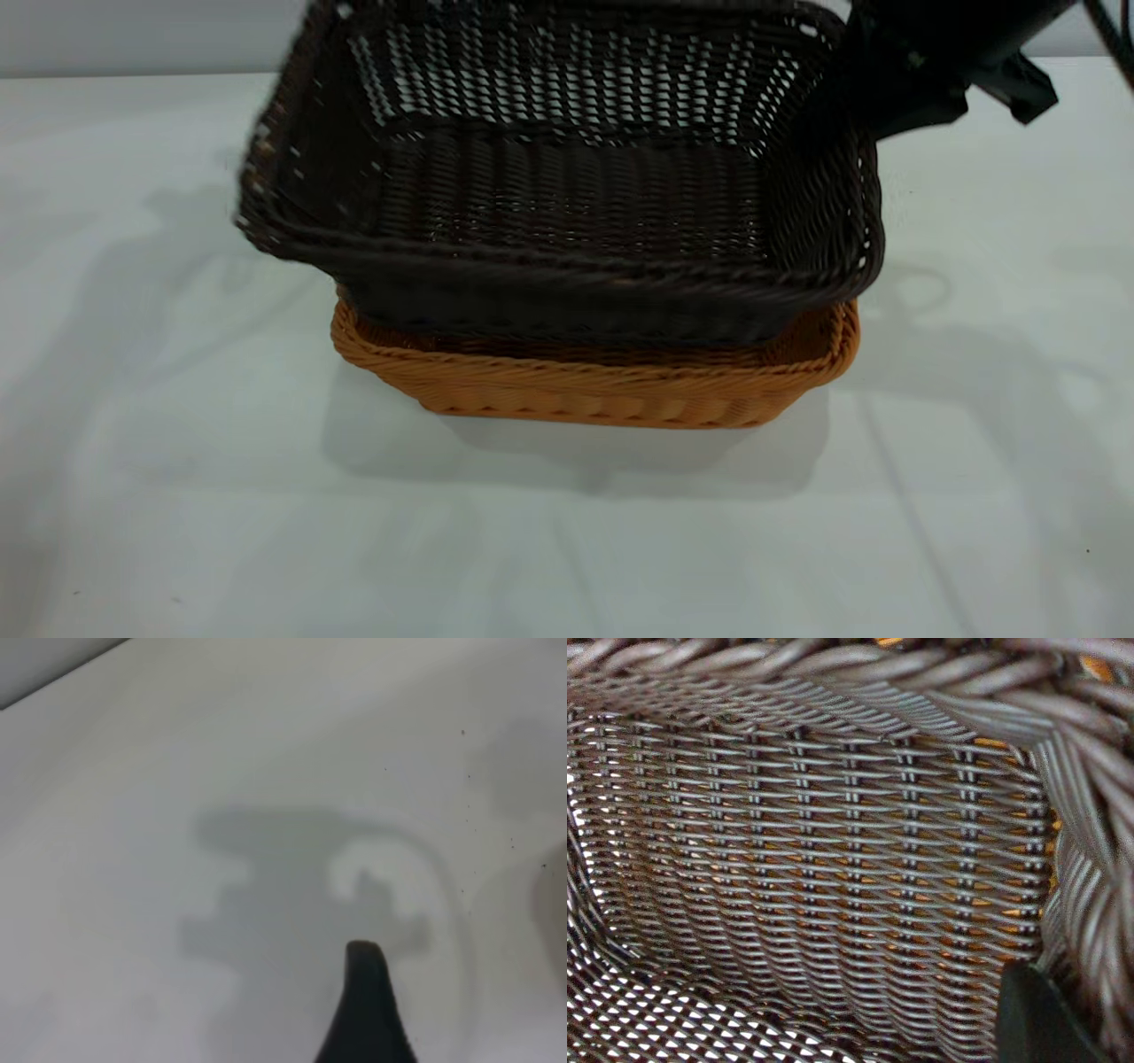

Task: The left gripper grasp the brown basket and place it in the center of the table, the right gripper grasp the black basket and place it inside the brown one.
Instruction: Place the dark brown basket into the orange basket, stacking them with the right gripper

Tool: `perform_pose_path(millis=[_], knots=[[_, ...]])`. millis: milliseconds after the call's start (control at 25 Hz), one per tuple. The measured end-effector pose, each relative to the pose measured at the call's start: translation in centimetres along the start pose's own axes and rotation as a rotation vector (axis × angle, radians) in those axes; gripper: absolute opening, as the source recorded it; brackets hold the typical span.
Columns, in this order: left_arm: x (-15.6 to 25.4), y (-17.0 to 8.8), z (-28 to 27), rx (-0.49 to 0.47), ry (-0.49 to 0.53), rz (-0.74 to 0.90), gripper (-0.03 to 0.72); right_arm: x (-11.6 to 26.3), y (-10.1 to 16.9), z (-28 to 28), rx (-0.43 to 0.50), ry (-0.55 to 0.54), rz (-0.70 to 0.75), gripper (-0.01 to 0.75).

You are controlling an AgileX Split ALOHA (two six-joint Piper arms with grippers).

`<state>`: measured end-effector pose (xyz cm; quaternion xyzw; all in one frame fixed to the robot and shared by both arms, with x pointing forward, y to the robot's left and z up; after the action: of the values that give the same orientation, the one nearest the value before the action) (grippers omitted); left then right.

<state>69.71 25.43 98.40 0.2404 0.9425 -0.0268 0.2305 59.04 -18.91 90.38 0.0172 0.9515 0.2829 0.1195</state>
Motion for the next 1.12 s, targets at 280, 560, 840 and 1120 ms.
perform_pose_path(millis=[280, 560, 840, 1120], knots=[[0.0, 0.0, 0.0, 0.001, 0.002, 0.000, 0.499, -0.4, -1.7, 0.8, 0.034, -0.011, 0.039, 0.078], [0.0, 0.0, 0.0, 0.001, 0.002, 0.000, 0.499, -0.2, -2.5, 2.1, 0.045, 0.012, 0.065, 0.082], [0.0, 0.0, 0.0, 0.001, 0.002, 0.000, 0.499, -0.2, -2.8, 2.9, 0.019, 0.005, 0.090, 0.209], [-0.1, 0.0, 0.0, -0.004, -0.007, 0.001, 0.499, -0.4, -2.4, 2.7, -0.017, -0.004, 0.062, 0.571]])
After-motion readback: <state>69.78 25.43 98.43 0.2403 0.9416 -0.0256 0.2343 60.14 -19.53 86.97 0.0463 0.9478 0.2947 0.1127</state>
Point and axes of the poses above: a point on each arm's last joint axis where the gripper is mounted, z pointing out along that axis toward the gripper, y along the wrist's bending axis when the last joint is at zero, x = y × z, the point moved 1 cm from there along z, pointing out along that axis toward the gripper
